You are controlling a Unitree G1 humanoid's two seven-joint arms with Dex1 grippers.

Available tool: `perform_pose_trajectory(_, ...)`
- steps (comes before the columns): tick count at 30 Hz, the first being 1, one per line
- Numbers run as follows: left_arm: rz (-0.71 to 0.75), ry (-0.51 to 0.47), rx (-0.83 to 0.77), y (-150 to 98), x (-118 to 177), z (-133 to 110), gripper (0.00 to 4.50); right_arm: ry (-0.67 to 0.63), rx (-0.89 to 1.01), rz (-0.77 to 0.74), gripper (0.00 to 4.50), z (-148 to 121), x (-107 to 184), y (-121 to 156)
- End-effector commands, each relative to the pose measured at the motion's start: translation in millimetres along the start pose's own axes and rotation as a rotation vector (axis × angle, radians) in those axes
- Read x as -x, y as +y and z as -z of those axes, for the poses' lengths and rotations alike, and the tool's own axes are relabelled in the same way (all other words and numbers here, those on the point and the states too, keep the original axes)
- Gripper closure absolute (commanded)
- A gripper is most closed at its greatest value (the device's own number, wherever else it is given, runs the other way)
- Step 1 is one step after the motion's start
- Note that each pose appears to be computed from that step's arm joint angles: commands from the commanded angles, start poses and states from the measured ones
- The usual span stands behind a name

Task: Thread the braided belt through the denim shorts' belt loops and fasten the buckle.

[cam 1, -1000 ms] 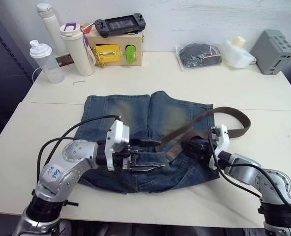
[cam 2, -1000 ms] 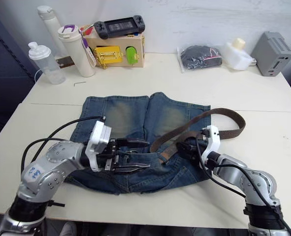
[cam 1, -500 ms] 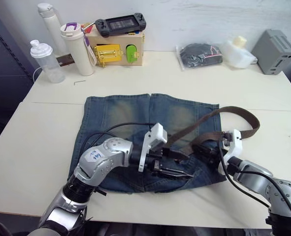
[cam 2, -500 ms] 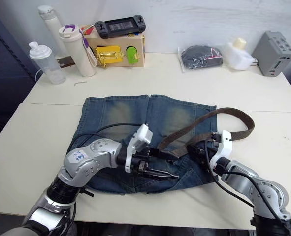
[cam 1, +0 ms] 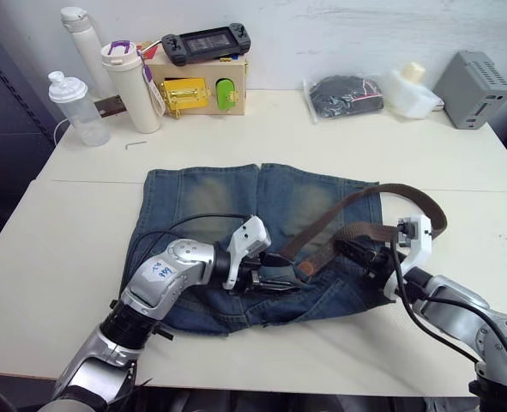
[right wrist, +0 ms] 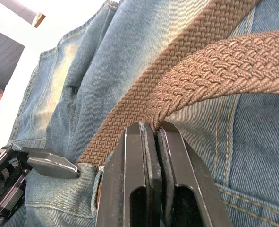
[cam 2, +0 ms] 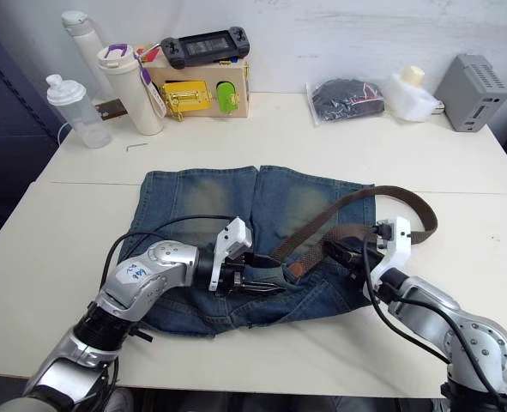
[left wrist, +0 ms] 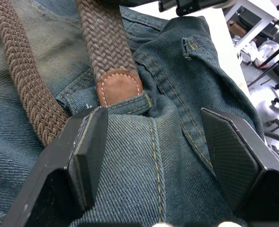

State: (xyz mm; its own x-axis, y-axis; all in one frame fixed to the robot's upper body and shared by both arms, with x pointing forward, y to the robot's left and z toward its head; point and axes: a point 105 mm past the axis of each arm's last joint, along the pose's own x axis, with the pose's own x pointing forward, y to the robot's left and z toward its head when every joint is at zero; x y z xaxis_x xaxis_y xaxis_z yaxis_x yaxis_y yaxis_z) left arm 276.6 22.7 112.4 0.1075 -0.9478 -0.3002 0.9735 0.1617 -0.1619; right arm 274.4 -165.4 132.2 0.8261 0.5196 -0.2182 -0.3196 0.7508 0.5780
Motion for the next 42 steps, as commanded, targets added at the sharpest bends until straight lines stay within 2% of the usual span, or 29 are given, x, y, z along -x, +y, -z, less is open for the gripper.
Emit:
perform_pose_trajectory(1, -0.033, 0.057, 0.024, 3, 2, 22, 1.03, 0.042, 0.008, 0.002, 4.5, 11, -3, 5)
perform_pose_trajectory(4, -0.032, 0.074, 0.026, 1, 7, 28, 1.03, 0.047, -0.005, 0.1, 4.5, 17, -7, -14)
perform_pose_trajectory(9, -0.038, 0.102, 0.011, -2, 22, 33, 1.03, -0.031, -0.038, 0.18, 4.5, 2, -8, -27)
perform_pose_trajectory(14, -0.06, 0.157, 0.032, -4, 34, 45, 1.03, -0.034, -0.027, 0.132, 4.5, -1, -9, -17)
perform_pose_trajectory(17, -0.081, 0.177, 0.048, -4, 31, 50, 1.03, 0.0, -0.019, 0.07, 4.5, 7, -12, -2)
perform_pose_trajectory(21, -0.086, 0.188, 0.085, -7, 29, 55, 1.03, 0.012, -0.011, 0.058, 4.5, 10, -13, 2)
perform_pose_trajectory(25, -0.113, 0.155, 0.101, -4, 30, 54, 1.03, -0.006, -0.006, 0.06, 4.5, 8, -15, 5)
perform_pose_trajectory(30, -0.11, 0.072, 0.085, -4, 35, 34, 1.03, -0.02, 0.001, 0.065, 4.5, 7, -15, 7)
perform_pose_trajectory(35, -0.12, 0.187, 0.043, -14, 65, 45, 1.03, 0.035, 0.065, 0.058, 4.5, 15, -19, 13)
perform_pose_trajectory(42, -0.143, 0.275, 0.05, -24, 76, 61, 1.03, 0.042, 0.073, 0.08, 4.5, 23, -24, 11)
